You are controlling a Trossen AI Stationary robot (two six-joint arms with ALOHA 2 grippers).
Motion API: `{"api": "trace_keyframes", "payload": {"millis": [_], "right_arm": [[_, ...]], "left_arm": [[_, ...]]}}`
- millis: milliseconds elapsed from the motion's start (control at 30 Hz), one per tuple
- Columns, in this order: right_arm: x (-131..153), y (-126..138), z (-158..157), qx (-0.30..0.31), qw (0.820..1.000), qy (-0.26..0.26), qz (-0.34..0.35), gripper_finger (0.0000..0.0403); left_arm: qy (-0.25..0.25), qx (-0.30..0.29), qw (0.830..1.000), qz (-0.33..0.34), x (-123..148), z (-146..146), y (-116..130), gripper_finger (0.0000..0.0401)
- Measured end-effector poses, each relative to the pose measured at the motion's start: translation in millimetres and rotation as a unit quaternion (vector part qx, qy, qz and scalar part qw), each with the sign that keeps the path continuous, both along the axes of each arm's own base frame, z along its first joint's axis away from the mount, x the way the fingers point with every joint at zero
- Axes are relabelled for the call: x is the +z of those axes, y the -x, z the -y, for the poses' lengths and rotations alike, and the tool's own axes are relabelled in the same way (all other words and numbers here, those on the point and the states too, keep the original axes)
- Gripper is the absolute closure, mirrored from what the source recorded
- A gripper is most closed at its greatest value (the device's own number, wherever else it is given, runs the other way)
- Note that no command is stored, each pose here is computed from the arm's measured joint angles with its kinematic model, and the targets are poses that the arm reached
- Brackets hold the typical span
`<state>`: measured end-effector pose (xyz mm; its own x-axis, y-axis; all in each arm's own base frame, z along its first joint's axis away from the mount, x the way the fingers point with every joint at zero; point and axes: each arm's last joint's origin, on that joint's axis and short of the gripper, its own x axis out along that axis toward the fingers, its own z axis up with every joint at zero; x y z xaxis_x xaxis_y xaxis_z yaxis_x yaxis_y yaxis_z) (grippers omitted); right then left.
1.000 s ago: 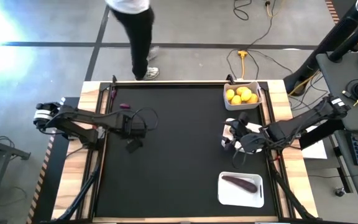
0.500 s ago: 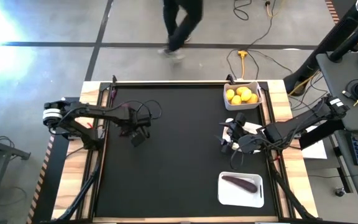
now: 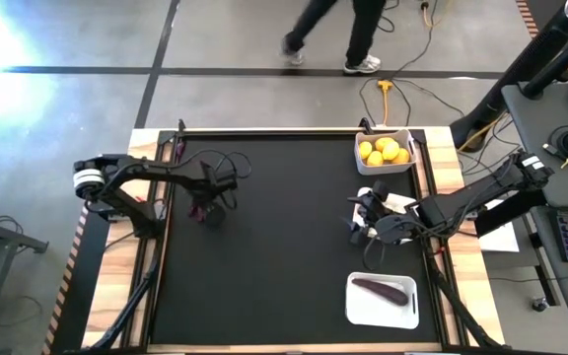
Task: Sort produce into baskets
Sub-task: Put the eggplant into the bottom white bin
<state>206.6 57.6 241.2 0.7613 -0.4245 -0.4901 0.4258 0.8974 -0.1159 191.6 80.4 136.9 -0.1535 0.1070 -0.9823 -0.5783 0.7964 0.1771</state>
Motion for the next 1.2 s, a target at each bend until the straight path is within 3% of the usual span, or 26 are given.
{"api": "trace_keyframes", "payload": {"millis": [267,467,667,800,900,1033,1200], "right_arm": [[0,0,-1,0.012,1.000,-0.010,-0.002,0.0144],[0,0,-1,0.011,1.000,-0.011,0.000,0.0141],[0,0,-1,0.011,1.000,-0.011,0.000,0.0144],[0,-1,-1,0.010,1.000,-0.013,0.001,0.0148],[0,-1,-1,0.010,1.000,-0.013,0.001,0.0147],[0,-1,-1,0.010,1.000,-0.011,0.001,0.0149],[1,-1,-1,0.008,1.000,-0.008,0.006,0.0151]], "left_arm": [[0.019,0.036,0.999,0.010,-3,-5,6,0.0157],[0.025,0.069,0.997,0.001,4,-5,3,0.0178],[0.051,0.138,0.989,0.008,1,-1,5,0.0190],[0.050,0.144,0.988,0.006,0,3,5,0.0201],[0.066,0.145,0.987,0.007,1,6,4,0.0228],[0.079,0.152,0.985,0.022,6,7,-2,0.0292],[0.062,0.109,0.985,0.120,27,12,-37,0.0373]]}}
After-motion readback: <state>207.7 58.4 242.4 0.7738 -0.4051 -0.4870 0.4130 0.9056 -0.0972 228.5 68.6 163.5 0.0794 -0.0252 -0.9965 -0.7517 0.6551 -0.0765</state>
